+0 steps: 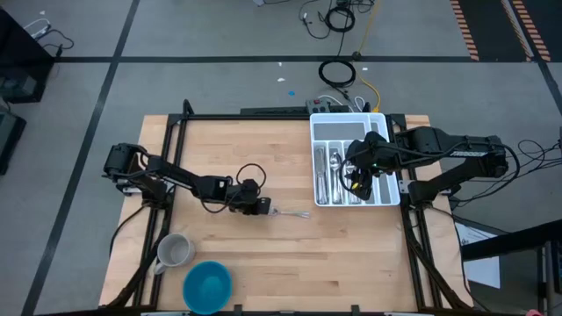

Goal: Sort silverware
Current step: Put the fork into the silverware tray

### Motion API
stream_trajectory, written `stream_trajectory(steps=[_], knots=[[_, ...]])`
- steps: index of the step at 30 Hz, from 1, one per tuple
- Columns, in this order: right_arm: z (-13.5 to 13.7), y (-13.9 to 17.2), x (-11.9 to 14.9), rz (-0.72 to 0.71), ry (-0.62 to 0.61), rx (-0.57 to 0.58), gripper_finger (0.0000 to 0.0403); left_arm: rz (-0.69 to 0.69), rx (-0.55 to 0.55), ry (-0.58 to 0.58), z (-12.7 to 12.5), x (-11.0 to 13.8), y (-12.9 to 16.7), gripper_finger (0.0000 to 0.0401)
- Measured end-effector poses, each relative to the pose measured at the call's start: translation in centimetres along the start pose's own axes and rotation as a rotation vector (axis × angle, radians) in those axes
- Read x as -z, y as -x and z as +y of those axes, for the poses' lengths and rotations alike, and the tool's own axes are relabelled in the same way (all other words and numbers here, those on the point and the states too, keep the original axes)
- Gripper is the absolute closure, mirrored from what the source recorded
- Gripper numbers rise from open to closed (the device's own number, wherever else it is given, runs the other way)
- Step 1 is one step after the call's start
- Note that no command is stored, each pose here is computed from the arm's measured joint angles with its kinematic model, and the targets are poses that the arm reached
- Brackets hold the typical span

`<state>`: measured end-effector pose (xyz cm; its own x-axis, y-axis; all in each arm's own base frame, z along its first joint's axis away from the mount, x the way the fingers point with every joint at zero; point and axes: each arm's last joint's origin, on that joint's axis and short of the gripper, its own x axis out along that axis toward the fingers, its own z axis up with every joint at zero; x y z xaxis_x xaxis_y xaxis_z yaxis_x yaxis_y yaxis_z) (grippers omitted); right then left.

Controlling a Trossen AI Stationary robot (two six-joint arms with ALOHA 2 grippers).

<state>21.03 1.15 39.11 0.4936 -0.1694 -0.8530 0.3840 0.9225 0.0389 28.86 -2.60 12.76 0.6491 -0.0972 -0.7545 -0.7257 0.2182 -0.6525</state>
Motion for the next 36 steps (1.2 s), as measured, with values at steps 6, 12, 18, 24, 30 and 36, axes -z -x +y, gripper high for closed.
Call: stream_trajectory(steps=[6,12,18,24,30,36], knots=[[0.0,0.1,0.1,0.002,0.026,-0.004,0.0211,0.015,0.086,-0.035,-2.6,-0.3,1.3,0.0398],[-0.6,0.8,0.8,0.025,0.023,0.006,0.0211,-0.059,0.177,-0.213,-7.4,-1.9,3.9,0.0399],[-1.5,2.4,2.0,0.029,-0.027,0.008,0.0211,-0.174,0.182,-0.557,-12.7,-5.5,7.5,0.0399],[-2.7,4.7,3.1,-0.082,-0.046,0.010,0.0211,-0.325,0.151,-0.808,-15.1,-10.8,10.5,0.0399],[-3.6,6.1,3.9,-0.161,-0.092,0.038,0.0211,-0.394,0.170,-0.947,-16.5,-15.6,11.4,0.0399],[-3.9,6.5,4.2,-0.175,-0.131,0.030,0.0211,-0.394,0.231,-1.099,-19.5,-18.8,10.0,0.0399]])
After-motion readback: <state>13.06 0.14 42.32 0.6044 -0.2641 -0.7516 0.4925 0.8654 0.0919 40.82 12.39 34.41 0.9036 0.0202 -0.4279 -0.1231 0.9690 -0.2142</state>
